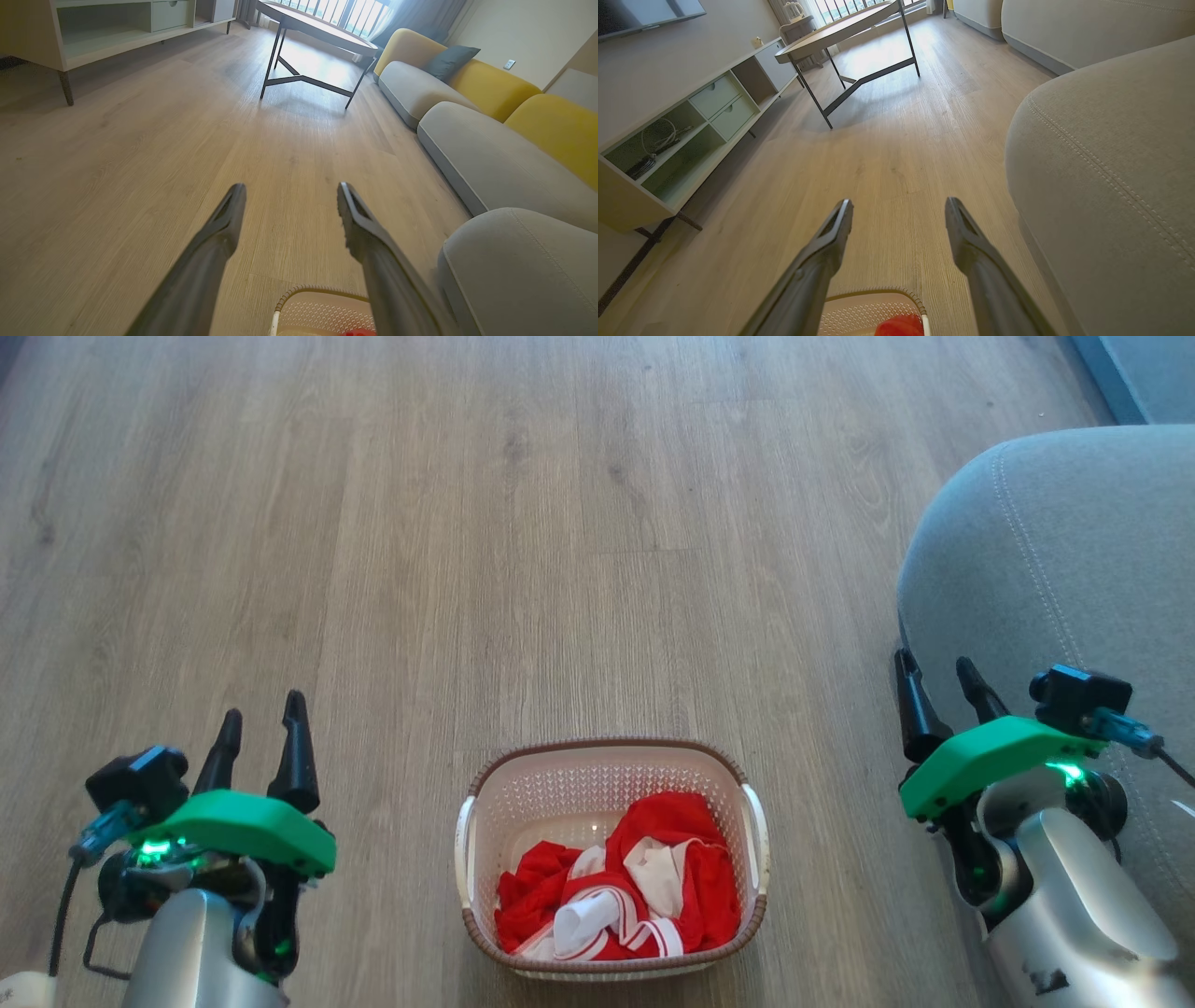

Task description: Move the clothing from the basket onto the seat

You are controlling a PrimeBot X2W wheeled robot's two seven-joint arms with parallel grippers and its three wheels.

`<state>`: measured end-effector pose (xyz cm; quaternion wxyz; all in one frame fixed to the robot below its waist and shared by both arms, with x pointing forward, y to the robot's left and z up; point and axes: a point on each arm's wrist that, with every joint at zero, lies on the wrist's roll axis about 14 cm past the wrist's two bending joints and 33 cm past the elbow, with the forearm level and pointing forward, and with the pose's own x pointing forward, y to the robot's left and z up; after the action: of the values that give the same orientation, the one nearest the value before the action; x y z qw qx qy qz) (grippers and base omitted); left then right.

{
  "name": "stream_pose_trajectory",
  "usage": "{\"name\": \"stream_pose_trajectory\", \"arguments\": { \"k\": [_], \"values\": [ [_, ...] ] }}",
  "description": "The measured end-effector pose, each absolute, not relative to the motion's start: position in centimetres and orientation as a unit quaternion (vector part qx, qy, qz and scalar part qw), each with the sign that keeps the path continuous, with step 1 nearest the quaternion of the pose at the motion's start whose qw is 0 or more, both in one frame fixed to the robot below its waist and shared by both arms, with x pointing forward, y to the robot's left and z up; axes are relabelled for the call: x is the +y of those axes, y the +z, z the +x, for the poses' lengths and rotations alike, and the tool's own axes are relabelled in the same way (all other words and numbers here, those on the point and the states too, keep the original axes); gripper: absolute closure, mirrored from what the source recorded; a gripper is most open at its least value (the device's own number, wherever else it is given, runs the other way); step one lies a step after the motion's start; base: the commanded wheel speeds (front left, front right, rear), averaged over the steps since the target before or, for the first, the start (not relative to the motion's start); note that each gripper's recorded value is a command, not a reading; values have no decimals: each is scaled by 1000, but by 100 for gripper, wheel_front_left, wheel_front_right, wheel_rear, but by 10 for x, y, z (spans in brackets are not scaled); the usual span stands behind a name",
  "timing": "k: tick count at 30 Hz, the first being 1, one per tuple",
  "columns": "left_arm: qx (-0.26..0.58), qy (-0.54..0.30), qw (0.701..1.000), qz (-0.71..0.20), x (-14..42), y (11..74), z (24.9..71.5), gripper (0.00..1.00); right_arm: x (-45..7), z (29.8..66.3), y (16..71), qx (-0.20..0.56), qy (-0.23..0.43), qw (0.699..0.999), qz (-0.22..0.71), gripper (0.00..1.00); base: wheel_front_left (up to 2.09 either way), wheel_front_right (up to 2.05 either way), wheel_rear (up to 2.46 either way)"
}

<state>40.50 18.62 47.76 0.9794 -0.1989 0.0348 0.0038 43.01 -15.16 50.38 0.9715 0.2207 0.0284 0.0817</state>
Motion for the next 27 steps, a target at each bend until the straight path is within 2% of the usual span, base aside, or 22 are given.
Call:
{"name": "stream_pose_trajectory", "arguments": {
  "k": [27],
  "values": [
    [-4, -34, 999, -32, 176, 497, 421, 0, -146, 447, 522, -16, 112, 992, 49, 0, 0, 0, 0]
  ]
}}
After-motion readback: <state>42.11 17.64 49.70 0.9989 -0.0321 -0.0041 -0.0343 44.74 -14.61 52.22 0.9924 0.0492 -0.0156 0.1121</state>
